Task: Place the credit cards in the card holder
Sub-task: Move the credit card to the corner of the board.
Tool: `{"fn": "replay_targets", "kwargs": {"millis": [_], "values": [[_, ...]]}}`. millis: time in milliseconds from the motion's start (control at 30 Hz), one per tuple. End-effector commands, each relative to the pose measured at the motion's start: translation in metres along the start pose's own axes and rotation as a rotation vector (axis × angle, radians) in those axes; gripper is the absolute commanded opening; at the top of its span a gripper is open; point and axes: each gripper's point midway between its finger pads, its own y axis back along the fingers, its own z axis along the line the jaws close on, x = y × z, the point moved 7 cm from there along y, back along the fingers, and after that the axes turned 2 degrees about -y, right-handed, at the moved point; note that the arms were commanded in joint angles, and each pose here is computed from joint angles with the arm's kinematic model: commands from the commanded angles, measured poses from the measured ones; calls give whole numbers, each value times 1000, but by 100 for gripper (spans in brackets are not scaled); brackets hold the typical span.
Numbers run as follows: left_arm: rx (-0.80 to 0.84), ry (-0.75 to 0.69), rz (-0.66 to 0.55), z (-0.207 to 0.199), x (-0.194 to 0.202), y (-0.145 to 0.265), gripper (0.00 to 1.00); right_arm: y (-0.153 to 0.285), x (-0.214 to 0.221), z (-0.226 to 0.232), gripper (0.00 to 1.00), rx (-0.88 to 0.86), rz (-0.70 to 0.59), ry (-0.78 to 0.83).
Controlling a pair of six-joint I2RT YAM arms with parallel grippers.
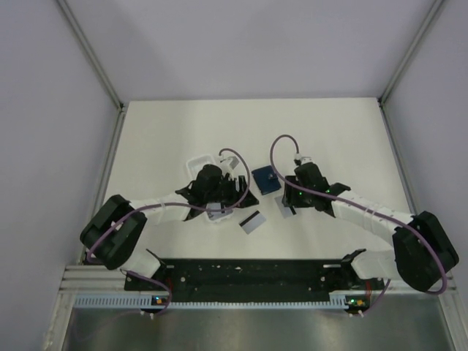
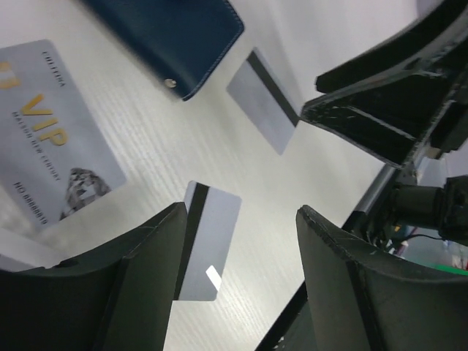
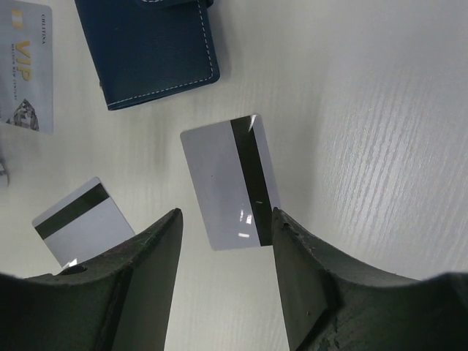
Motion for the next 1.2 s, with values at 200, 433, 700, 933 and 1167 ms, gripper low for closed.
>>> {"fn": "replay_targets", "kwargs": {"millis": [200,433,700,933,1167], "values": [[-237,-53,45,30,6,-2,74,10,-6,1,52,-19,-58,-23],[-390,-1,57,43,18,17,66,14,-7,0,52,-9,-70,-31],[-435,-12,-24,37,24,58,66,10,-5,-5,52,28,-57,-24],[-181,-81,-155,6,16,68,29,12,-6,18,49,-126,-26,86],[-156,-95,-112,7,24,65,6,4,11,55,49,-207,85,165]]}}
